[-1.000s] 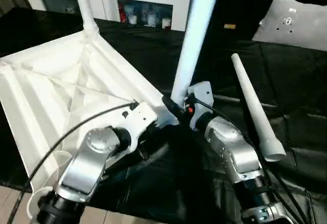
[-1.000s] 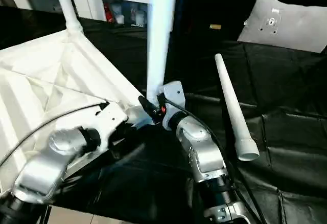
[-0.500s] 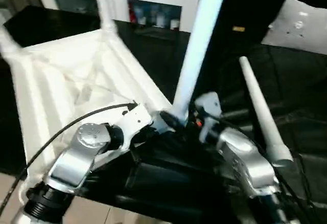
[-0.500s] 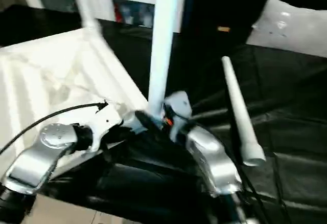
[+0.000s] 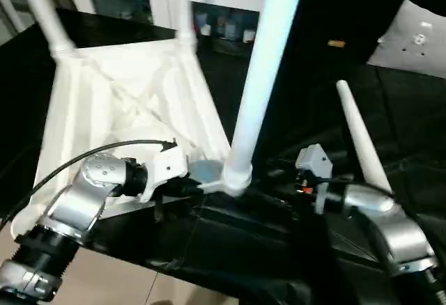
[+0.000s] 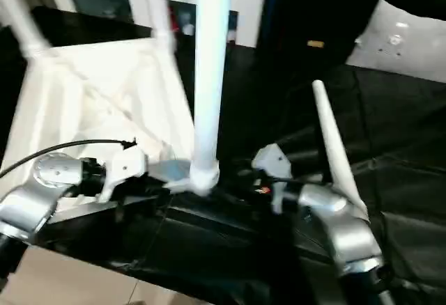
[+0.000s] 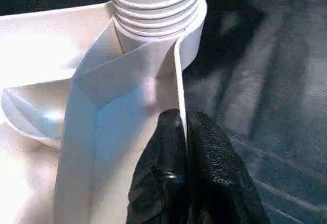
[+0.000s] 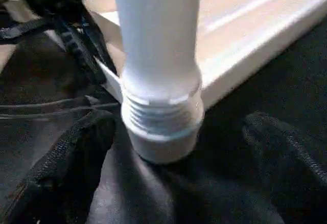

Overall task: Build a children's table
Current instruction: Insert table leg to table base, then rotate leg to tighten

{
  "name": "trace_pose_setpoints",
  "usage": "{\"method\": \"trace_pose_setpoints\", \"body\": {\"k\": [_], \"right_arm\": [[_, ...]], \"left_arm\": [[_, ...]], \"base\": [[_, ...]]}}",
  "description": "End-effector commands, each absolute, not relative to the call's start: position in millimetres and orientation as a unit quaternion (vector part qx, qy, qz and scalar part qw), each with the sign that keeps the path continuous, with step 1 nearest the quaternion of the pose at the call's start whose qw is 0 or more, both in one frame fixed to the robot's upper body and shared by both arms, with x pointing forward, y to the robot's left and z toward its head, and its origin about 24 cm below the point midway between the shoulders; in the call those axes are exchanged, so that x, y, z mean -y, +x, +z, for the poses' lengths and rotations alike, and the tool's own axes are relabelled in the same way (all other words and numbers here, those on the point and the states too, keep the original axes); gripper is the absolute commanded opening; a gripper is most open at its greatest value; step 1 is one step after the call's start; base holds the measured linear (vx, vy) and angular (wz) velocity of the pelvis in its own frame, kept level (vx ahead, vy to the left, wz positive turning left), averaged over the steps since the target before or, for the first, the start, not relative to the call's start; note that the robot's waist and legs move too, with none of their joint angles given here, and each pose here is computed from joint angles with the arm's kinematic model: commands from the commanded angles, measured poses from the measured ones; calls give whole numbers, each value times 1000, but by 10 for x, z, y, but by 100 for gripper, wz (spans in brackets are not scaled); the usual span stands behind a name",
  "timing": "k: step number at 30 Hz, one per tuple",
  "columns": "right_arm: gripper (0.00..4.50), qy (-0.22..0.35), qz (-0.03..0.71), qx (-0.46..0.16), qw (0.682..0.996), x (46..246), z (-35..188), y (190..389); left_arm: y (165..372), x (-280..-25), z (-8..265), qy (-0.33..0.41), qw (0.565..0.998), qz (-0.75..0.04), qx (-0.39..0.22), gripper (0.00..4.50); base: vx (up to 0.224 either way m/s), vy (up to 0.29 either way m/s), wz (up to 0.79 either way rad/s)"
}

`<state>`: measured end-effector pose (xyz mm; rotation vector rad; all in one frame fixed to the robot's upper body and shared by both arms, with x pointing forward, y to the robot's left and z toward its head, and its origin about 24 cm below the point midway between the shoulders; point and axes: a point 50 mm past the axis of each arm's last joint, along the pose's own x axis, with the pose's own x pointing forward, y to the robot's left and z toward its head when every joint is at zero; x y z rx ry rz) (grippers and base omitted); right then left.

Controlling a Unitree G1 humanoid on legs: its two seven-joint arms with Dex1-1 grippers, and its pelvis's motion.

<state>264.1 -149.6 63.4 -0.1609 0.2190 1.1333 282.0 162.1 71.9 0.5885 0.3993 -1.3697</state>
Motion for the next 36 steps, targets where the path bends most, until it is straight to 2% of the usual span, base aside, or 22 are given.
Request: {"method": "trace_pose_setpoints", "body": {"k": [1,6,10,13,15,16,20,21,30,35,36], "right_arm": [[445,-82,550,-97,825,1491,666,2644],[445,-113,593,-104,790,1446,673,2649],[445,-106,606,-112,780,1390,651,2685],[408,-98,612,-114,776,1356,639,2713],[399,-96,615,-116,774,1328,626,2742],[374,-96,615,-116,774,1328,626,2742],[355,-87,624,-119,768,1288,627,2784],[332,-86,630,-122,762,1278,623,2795],[281,-76,641,-127,753,1267,606,2781],[277,-45,637,-136,758,1244,564,2710],[277,-30,622,-140,770,1227,540,2687]], "left_arm": [[2701,-1499,571,270,658,-673,-203,0],[2707,-1456,602,274,619,-713,-184,0],[2711,-1439,632,277,603,-727,-174,0],[2722,-1441,632,283,598,-729,-174,0],[2733,-1447,626,288,595,-730,-174,0],[2733,-1447,626,288,595,-730,-174,0],[2744,-1454,623,292,592,-731,-174,0],[2753,-1466,624,295,592,-730,-176,0],[2763,-1492,617,294,594,-727,-179,0],[2770,-1458,609,267,628,-710,-174,0],[2781,-1426,610,257,647,-697,-168,0]], "base": [[0,0,0],[0,0,0],[0,0,0],[0,0,0],[0,0,0],[0,0,0],[0,0,0],[0,0,0],[0,0,0],[0,0,0],[0,0,0]]}}
